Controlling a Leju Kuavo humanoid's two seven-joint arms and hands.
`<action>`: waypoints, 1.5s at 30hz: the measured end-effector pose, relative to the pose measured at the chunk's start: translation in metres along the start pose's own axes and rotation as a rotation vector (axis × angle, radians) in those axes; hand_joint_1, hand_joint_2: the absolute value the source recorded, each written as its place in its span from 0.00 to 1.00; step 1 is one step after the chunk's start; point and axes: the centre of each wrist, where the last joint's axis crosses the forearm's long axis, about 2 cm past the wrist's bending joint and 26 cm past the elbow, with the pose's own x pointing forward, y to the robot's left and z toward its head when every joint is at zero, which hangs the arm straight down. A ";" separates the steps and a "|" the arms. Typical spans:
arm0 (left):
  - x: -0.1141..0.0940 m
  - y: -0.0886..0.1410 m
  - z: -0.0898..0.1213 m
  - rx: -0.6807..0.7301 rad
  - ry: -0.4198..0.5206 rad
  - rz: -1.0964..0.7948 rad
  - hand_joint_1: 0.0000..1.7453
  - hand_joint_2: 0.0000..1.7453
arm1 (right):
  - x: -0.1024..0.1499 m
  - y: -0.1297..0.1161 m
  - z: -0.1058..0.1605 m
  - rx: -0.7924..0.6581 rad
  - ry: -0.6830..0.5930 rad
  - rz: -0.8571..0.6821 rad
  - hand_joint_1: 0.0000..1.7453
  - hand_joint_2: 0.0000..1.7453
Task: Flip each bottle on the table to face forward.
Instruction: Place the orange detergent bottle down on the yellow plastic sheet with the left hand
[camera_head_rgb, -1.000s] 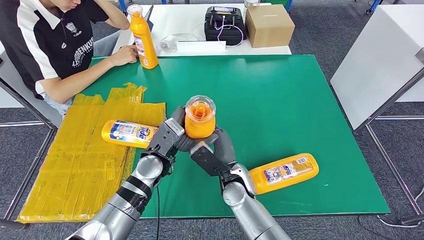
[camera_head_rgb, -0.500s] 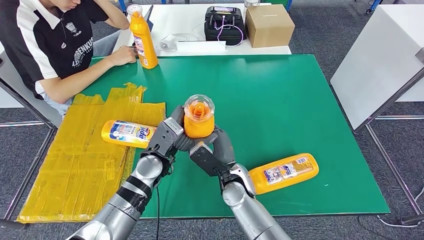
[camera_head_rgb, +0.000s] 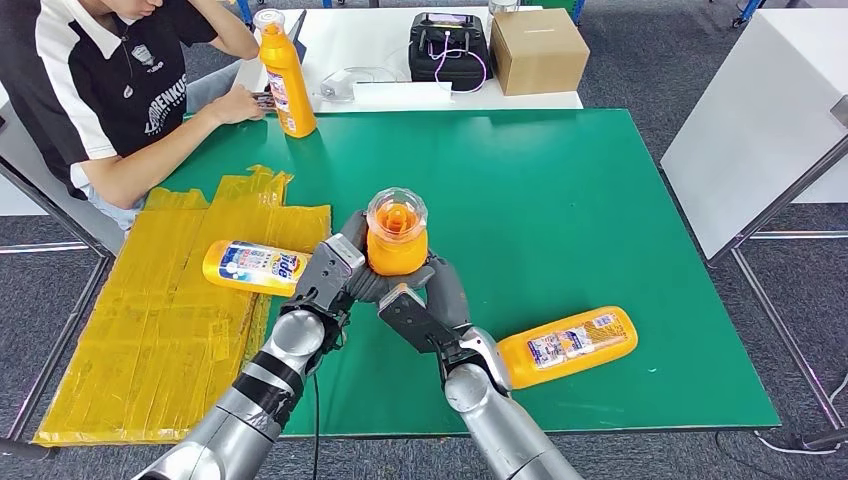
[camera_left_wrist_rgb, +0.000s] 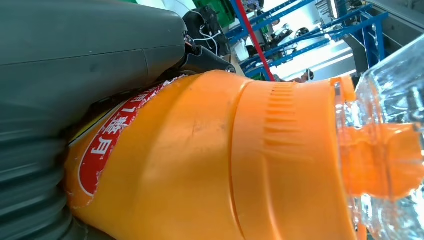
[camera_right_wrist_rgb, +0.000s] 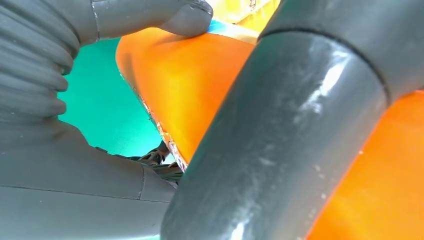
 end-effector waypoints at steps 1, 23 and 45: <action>0.000 0.000 0.000 0.003 -0.001 0.001 1.00 1.00 | 0.000 0.000 0.000 -0.001 -0.001 -0.001 1.00 1.00; 0.018 0.094 0.057 0.542 -0.078 -0.917 1.00 1.00 | 0.060 -0.057 0.079 -0.324 -0.409 -0.126 0.00 1.00; -0.011 0.202 0.091 -0.226 0.316 -1.491 1.00 1.00 | 0.061 -0.088 0.092 -0.416 -0.479 -0.092 0.00 1.00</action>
